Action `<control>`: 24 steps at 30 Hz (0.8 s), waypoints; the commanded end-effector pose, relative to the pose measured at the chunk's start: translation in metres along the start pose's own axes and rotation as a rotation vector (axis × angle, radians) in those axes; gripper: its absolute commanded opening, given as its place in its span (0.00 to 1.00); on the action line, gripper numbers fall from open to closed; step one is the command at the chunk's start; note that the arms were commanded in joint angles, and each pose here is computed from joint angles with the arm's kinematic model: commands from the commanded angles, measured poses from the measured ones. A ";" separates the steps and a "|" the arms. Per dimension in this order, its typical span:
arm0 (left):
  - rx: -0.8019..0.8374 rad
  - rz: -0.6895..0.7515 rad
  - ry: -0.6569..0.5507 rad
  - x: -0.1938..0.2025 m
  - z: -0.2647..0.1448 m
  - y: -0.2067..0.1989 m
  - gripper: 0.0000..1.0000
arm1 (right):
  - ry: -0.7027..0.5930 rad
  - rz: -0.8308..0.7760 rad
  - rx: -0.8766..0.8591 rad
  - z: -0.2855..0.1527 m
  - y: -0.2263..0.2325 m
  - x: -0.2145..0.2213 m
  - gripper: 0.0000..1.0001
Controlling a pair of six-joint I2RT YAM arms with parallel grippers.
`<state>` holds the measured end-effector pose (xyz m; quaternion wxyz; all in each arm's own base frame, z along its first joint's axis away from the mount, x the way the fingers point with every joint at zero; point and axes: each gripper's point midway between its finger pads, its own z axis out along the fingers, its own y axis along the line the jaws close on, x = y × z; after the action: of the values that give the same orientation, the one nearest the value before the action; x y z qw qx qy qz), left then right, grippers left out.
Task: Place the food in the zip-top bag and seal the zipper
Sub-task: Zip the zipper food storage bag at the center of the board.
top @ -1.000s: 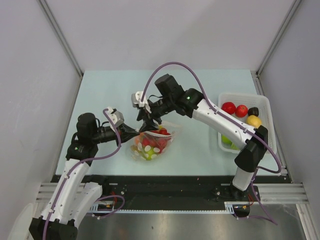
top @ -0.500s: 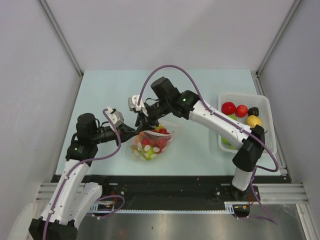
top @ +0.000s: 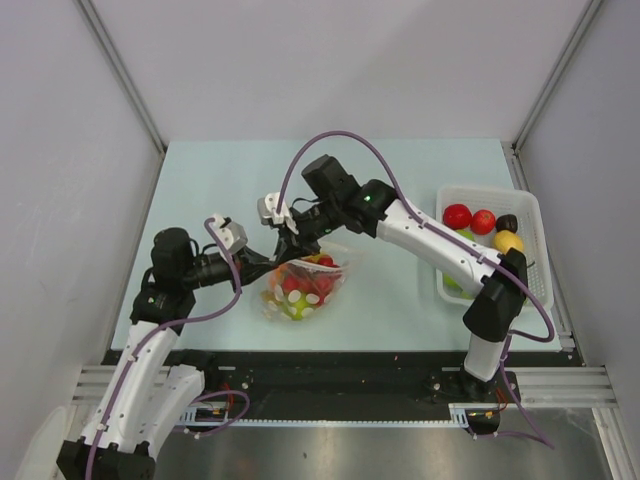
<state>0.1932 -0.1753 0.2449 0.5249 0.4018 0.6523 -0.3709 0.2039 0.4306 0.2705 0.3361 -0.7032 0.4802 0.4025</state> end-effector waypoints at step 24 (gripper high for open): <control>-0.033 0.150 -0.041 -0.040 -0.024 0.002 0.11 | 0.088 0.090 0.154 -0.080 -0.024 0.036 0.00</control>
<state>0.1947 -0.1564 0.2550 0.5465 0.3926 0.6563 -0.3413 0.2507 0.3633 0.2424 0.3129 -0.6734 0.5559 0.3736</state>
